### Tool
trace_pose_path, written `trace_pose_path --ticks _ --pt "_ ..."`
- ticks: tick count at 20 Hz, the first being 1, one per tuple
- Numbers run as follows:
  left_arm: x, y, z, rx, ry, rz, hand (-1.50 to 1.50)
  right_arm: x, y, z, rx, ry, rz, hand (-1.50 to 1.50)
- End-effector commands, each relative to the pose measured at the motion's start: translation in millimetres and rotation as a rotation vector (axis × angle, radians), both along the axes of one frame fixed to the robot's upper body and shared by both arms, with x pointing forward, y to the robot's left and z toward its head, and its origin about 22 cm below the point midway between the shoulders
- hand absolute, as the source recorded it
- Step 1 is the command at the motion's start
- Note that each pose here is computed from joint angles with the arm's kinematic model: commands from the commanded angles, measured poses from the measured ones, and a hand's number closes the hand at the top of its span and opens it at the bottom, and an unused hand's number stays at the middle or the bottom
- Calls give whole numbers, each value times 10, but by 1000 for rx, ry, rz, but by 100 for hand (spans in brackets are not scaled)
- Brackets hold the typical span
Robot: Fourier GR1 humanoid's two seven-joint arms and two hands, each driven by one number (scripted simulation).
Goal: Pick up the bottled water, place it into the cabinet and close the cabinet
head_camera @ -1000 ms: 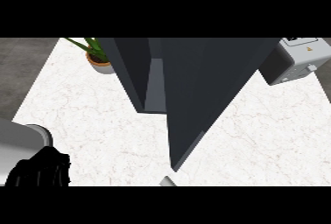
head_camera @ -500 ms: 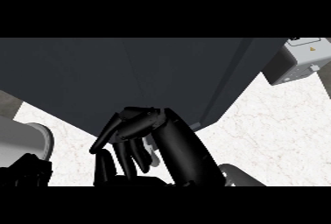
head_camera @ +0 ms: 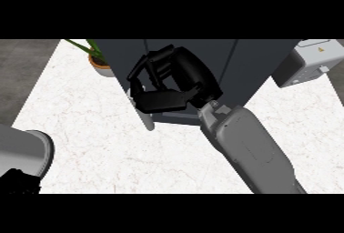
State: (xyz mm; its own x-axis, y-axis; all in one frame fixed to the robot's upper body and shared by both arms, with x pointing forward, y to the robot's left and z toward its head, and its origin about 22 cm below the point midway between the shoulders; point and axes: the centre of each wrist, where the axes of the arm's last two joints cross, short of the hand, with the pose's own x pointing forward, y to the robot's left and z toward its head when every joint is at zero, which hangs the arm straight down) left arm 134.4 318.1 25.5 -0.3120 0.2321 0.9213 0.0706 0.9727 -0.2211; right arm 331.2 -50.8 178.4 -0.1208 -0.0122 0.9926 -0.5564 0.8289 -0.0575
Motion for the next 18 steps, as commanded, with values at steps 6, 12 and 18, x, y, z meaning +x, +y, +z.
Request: trace_pose_path --ticks 6,12,18 --pt "3 13 83 20 -17 -21 150 678 -474 -143 -27 9 -53 150" --pt "101 0 139 6 -29 -29 150 767 -637 -319 -36 7 -49 150" --pt "109 36 154 10 -21 -46 150 840 -621 -269 -42 -9 -20 150"
